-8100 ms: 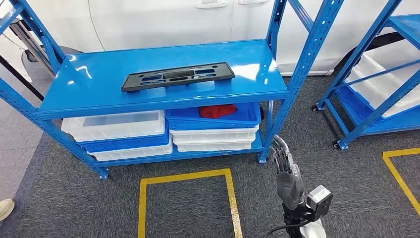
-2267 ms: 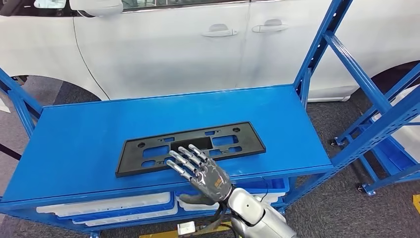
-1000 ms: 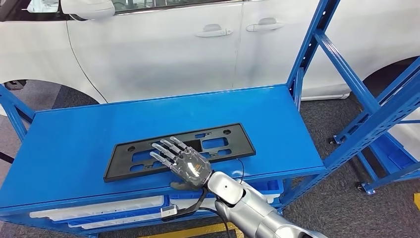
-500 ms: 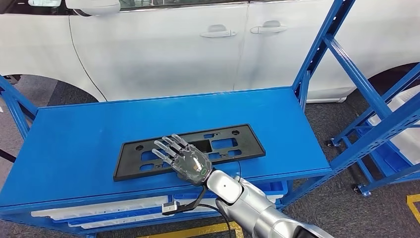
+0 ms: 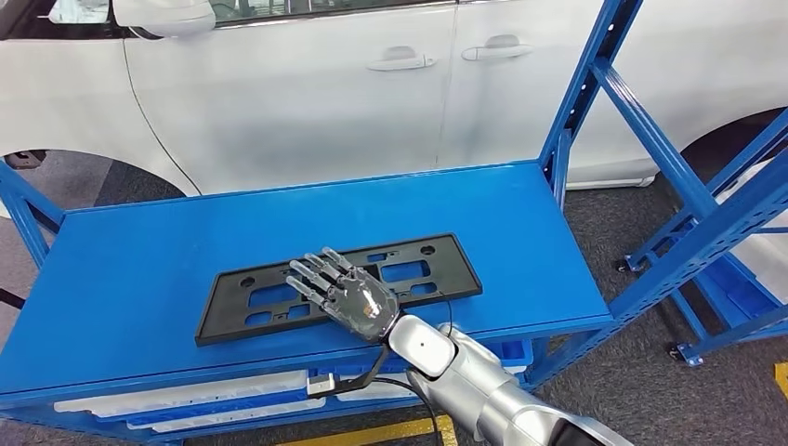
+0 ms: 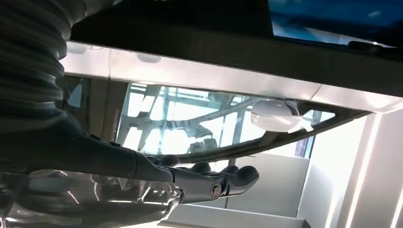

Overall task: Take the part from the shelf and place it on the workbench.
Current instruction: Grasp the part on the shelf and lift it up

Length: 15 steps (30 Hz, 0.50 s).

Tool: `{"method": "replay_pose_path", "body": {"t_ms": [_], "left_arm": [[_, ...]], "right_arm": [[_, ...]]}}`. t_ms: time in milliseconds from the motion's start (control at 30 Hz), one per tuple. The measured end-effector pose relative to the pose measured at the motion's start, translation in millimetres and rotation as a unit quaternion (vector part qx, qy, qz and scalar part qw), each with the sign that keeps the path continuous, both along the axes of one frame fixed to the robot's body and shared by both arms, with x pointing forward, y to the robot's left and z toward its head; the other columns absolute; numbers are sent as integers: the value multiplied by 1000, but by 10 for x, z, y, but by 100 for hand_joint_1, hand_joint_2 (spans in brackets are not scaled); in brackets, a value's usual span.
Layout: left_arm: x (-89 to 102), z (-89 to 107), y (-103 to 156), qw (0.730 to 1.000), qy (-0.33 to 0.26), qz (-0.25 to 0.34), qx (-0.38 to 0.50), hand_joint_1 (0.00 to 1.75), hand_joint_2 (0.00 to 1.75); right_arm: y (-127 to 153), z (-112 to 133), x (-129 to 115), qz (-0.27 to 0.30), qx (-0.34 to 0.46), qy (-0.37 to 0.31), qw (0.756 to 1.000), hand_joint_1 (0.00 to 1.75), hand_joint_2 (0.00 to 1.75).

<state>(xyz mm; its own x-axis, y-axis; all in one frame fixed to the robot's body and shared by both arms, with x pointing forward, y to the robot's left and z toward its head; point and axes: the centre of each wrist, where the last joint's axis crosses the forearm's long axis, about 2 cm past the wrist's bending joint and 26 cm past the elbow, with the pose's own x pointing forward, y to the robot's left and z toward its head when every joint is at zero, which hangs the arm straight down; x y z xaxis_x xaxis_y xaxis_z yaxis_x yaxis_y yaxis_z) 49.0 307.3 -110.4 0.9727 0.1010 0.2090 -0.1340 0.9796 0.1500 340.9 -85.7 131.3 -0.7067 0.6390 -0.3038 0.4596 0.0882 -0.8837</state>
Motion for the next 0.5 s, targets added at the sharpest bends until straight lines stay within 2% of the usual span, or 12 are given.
{"method": "replay_pose_path", "body": {"t_ms": [67, 100, 200, 233, 500], "left_arm": [[-8, -1, 0, 1000, 1, 0, 0, 0, 0], [-12, -2, 1, 1000, 1, 0, 0, 0, 0], [-12, -1, 10, 1000, 1, 1, 1, 0, 0], [-10, -1, 12, 1000, 0, 1, 1, 0, 0], [-13, -1, 17, 1000, 0, 2, 2, 0, 0]], "right_arm": [[1, 0, 0, 0, -1, -1, 1000, 0, 175], [0, -3, 0, 0, -3, -1, 1000, 35, 175], [-4, -13, 3, -6, -13, -1, 1000, 164, 175], [-7, -19, 7, -12, -16, 1, 1000, 173, 175], [-216, -134, 147, -83, -34, 34, 995, 175, 175]]}}
